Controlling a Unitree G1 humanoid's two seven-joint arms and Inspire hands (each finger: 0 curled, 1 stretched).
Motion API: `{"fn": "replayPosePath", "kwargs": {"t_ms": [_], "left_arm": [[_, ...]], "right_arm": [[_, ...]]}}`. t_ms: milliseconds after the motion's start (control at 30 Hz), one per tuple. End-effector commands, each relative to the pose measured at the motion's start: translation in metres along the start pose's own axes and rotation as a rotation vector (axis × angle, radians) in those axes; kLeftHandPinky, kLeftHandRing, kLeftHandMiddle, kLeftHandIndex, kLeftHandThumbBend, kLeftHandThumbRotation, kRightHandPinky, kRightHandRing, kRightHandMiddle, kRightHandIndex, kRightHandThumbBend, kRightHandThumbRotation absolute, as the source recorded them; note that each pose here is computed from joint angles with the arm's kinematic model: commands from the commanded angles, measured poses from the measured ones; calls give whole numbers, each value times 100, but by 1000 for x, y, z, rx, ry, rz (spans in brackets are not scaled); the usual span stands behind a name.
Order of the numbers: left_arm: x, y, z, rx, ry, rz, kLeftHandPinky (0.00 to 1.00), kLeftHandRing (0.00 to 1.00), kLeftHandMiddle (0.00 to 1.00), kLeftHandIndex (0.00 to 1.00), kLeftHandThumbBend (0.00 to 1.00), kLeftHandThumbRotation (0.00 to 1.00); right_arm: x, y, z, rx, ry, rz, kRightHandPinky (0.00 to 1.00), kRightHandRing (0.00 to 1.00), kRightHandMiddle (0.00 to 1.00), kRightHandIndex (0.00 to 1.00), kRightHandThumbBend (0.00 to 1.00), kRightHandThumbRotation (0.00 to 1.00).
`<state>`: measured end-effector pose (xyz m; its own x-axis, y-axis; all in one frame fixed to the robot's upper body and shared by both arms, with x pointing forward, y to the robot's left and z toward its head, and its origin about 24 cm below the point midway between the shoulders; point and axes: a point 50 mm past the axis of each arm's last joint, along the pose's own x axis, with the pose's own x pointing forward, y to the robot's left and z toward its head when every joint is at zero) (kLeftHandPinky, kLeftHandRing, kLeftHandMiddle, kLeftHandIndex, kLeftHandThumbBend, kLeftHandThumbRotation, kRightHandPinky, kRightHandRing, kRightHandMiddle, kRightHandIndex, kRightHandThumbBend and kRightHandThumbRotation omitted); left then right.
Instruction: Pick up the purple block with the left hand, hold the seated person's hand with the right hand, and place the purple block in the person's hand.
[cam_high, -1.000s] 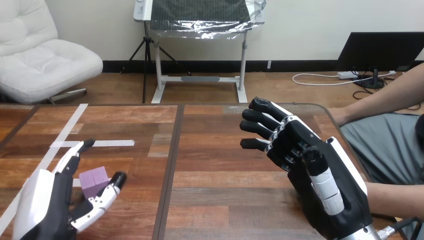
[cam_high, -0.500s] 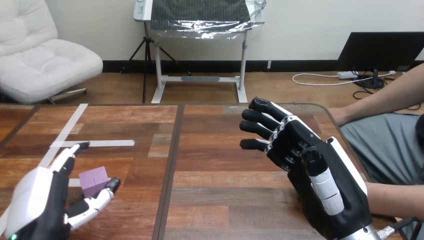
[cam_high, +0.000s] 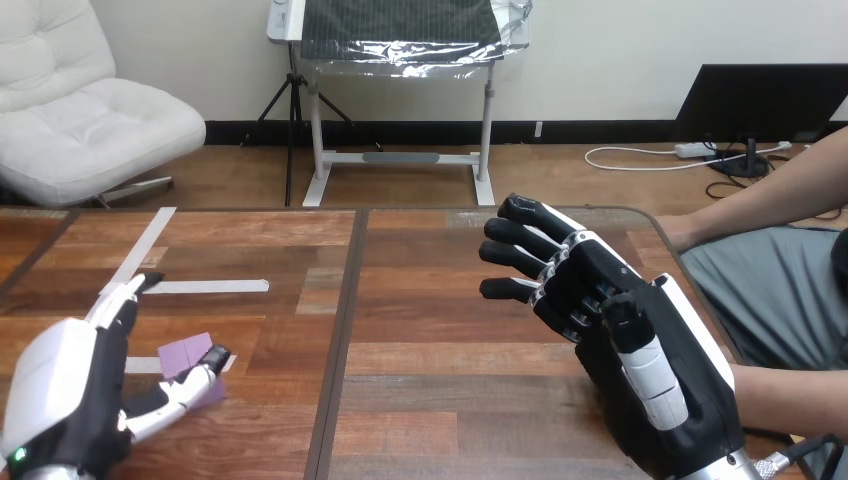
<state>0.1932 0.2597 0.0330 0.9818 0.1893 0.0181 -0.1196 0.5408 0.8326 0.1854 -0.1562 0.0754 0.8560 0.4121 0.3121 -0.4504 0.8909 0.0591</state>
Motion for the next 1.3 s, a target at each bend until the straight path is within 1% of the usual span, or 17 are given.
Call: {"fn": "replayPosePath", "kwargs": {"t_ms": [0, 333, 600, 833, 1000, 1267], "left_arm": [[18, 12, 7, 26, -48, 53, 92, 90, 92, 90, 66, 52], [27, 12, 5, 51, -41, 40, 95, 92, 94, 91, 67, 54], [35, 12, 3, 92, -37, 19, 93, 91, 94, 92, 70, 54], [43, 12, 1, 141, -27, -17, 90, 91, 95, 93, 72, 55], [49, 12, 0, 155, -32, -38, 90, 91, 94, 93, 73, 53], [59, 12, -2, 187, -21, -105, 91, 93, 95, 94, 75, 52]], "right_arm": [[15, -3, 13, -22, -81, 17, 75, 84, 85, 86, 92, 79], [16, -3, 13, -19, -91, 22, 74, 84, 84, 86, 92, 79], [17, -3, 14, -15, -92, 26, 75, 84, 84, 86, 91, 79], [17, -4, 14, -24, -94, 27, 75, 83, 84, 86, 91, 80], [17, -4, 15, -23, -94, 27, 74, 83, 84, 85, 91, 80], [17, -3, 16, -26, -96, 28, 75, 83, 84, 85, 91, 80]]}}
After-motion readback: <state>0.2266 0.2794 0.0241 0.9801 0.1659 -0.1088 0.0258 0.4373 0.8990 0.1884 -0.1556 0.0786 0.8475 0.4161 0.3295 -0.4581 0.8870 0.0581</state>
